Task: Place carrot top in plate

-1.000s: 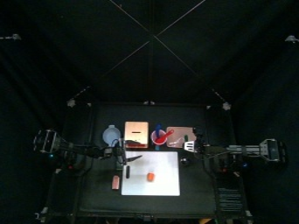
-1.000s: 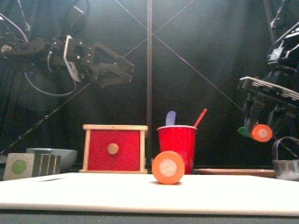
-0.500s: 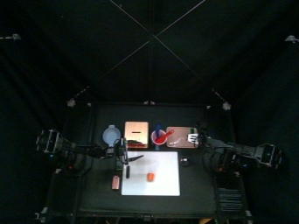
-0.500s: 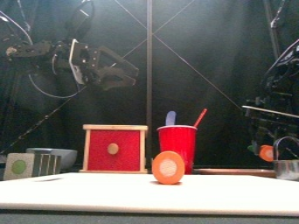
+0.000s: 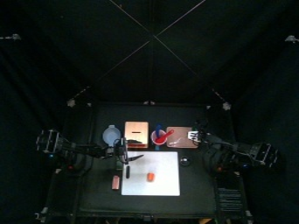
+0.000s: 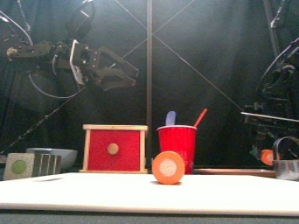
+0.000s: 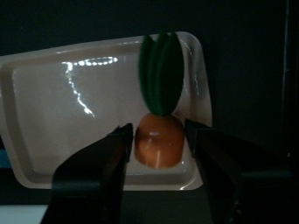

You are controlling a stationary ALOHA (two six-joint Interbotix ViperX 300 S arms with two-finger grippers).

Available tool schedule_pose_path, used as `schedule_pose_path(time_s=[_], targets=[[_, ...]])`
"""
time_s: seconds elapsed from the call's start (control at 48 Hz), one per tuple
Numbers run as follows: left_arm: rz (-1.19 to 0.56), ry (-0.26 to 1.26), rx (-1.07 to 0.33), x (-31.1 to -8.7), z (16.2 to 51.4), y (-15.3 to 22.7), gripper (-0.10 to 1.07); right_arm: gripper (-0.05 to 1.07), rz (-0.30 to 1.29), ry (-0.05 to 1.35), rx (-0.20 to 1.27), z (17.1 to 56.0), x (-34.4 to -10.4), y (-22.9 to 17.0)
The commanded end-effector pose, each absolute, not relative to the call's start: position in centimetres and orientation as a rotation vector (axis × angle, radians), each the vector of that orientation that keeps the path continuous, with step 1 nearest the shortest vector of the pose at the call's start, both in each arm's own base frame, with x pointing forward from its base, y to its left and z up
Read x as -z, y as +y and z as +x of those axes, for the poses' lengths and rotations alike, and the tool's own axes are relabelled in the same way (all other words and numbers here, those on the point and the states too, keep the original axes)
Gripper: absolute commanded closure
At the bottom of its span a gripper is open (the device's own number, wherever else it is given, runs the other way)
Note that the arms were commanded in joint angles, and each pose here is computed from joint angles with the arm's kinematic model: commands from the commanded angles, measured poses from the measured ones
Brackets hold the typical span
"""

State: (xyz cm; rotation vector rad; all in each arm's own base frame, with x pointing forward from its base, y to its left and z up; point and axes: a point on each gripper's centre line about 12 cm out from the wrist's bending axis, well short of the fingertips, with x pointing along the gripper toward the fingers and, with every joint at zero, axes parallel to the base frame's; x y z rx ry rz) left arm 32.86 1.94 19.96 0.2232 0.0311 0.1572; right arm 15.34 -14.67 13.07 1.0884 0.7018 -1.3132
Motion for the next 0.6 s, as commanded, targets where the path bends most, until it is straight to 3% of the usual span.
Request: schedule_pose_path(time_s=[0.0, 0.229, 0.583], targets=[[0.224, 0.001, -0.162, -20.8, 33.3, 2.0, -0.05, 0.08, 1.085, 0.684, 1.31, 15.5, -13.5, -14.9], [0.224, -0.002, -0.162, -20.9, 33.3, 2.0, -0.05, 0.08, 1.077, 0.664, 1.243, 16.7, -14.5, -14.1], [0.219, -0.015, -0.157, -21.3, 33.6, 1.7, -0.05, 0.08, 0.964, 0.701, 0.717, 25.7, -20.3, -4.0]])
